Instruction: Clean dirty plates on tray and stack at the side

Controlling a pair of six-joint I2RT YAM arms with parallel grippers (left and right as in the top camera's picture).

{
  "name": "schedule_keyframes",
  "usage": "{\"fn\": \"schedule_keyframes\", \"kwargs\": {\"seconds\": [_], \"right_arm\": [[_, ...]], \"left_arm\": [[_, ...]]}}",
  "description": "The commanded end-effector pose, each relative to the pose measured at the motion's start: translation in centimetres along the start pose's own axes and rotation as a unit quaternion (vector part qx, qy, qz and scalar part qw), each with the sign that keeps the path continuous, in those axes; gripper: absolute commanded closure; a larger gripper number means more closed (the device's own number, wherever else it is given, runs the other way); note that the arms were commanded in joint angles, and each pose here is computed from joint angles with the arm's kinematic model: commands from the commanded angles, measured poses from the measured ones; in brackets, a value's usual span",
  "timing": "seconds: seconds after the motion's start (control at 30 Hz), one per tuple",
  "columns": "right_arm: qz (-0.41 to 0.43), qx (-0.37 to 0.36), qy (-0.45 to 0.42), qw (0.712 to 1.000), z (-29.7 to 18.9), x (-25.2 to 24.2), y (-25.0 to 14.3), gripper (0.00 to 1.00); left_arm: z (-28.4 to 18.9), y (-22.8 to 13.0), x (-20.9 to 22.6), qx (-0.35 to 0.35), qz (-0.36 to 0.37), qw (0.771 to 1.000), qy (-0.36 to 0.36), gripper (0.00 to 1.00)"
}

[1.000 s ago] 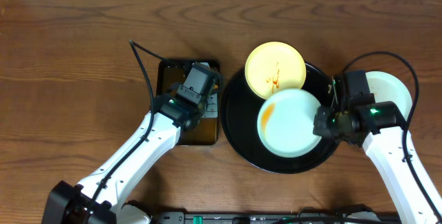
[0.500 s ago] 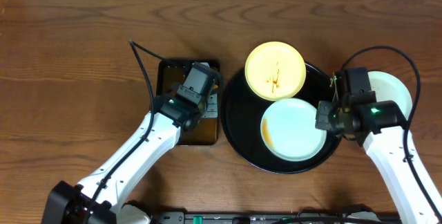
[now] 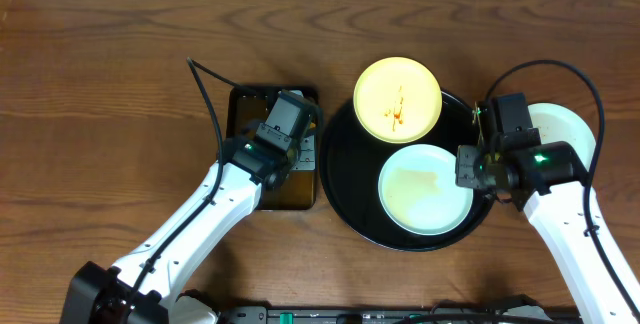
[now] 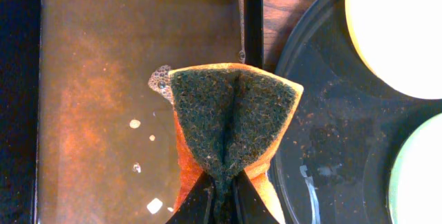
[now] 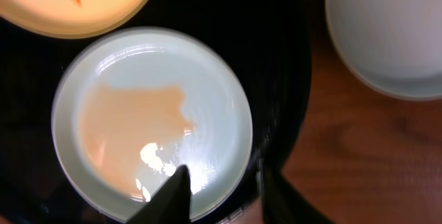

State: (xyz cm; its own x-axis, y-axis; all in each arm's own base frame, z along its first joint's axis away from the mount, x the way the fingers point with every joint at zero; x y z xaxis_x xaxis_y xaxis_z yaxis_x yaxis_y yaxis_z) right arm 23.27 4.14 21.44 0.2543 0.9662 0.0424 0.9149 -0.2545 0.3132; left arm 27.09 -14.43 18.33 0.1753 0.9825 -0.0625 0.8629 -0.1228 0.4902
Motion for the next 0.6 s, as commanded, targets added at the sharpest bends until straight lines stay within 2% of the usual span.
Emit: {"fn": "schedule_keyframes", "kwargs": {"seconds": [0.0,0.1,0.23,0.33,0.57], "right_arm": [[0.010,0.023,0.005,1.000,0.4,-0.3,-0.1,0.68],[0.017,0.057,0.028,0.998,1.3,-0.2,-0.6,0.66],[0.028,0.084,0.018,0.996,3.3,-0.7,-1.1,0.68],[0.038,0.082,0.019,0.996,5.1,-1.0,-0.7,0.70],[0.000,0.062,0.034,0.997,7.8,-1.4,1.1,0.69]], "left_arm": [[0.0,0.0,0.3,-0.002,0.008,1.000,0.008,0.92],[0.0,0.0,0.3,-0.002,0.008,1.000,0.008,0.92],[0.0,0.0,0.3,-0.002,0.008,1.000,0.007,0.92],[0.0,0.0,0.3,-0.002,0.008,1.000,0.007,0.92],[0.0,0.0,0.3,-0.002,0.008,1.000,0.007,0.92]]}}
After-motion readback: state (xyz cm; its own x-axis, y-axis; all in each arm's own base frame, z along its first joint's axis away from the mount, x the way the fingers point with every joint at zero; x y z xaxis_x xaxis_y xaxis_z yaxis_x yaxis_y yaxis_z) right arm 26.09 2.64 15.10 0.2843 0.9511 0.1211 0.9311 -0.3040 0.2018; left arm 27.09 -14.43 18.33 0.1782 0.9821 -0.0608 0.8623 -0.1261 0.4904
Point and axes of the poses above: each gripper's point midway between its finger pads, its own z axis out along the fingers, its own x axis along the line the jaws close on, y = z × x, the point moved 9 cm from there along -z, back along the fingers, and after that the axes turned 9 degrees about z, right-handed, at the moved point
